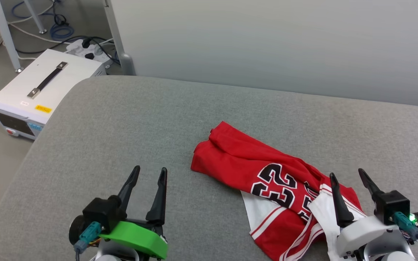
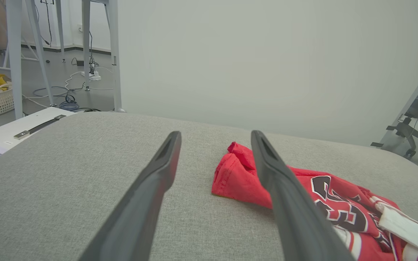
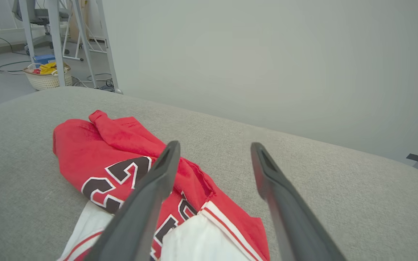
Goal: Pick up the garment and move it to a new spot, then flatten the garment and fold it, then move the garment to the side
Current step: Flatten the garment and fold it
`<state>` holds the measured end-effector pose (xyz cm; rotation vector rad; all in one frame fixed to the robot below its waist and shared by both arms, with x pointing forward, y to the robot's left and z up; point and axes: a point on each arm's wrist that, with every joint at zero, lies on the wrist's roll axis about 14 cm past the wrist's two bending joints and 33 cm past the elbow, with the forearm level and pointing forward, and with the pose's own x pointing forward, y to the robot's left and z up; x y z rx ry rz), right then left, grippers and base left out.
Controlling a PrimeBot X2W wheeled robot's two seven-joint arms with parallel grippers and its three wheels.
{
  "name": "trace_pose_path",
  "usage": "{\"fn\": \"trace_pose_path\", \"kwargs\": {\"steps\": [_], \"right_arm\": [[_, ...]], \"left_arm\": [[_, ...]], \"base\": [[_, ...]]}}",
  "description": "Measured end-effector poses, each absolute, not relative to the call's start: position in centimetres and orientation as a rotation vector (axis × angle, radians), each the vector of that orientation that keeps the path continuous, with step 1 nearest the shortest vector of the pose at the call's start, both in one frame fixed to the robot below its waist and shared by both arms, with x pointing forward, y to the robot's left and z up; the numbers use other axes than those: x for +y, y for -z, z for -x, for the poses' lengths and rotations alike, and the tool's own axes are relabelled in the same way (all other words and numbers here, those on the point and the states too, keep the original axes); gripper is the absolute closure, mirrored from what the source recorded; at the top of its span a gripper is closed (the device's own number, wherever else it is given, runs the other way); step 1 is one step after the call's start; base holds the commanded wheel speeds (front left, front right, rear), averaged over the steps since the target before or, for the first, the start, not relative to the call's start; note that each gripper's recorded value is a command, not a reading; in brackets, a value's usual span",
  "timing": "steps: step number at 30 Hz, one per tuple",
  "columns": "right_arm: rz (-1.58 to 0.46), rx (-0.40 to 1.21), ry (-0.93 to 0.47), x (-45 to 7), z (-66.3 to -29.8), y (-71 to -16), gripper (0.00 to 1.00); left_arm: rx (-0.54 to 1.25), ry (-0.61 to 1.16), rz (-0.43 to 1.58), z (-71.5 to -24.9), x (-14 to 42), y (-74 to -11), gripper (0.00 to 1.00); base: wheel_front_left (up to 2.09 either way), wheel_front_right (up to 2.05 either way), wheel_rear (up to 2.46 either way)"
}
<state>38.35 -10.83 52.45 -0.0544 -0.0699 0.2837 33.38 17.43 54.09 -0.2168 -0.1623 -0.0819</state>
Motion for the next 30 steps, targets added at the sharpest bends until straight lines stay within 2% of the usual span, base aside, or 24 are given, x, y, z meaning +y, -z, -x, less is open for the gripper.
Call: {"fn": "trace_pose_path", "kwargs": {"steps": [4, 13, 20, 30], "right_arm": [[0.098, 0.061, -0.339, -9.6, -39.4, -50.6, 0.0], [0.244, 0.469, -0.544, -6.2, -45.0, -47.9, 0.0], [0.345, 0.764, -0.655, -4.2, -47.9, -44.8, 0.0], [0.498, 0.974, -0.786, -1.0, -48.5, -38.5, 0.0]], "left_arm": [[-0.138, 0.078, 0.23, -33.5, 17.2, -53.1, 0.0], [-0.11, 0.027, 0.279, -35.0, 18.3, -51.9, 0.0], [-0.077, -0.033, 0.269, -35.6, 19.9, -50.7, 0.0], [-0.013, -0.132, 0.245, -34.7, 22.6, -48.8, 0.0]], "base": [[0.0, 0.0, 0.0], [0.0, 0.0, 0.0], [0.0, 0.0, 0.0], [0.0, 0.0, 0.0]]}}
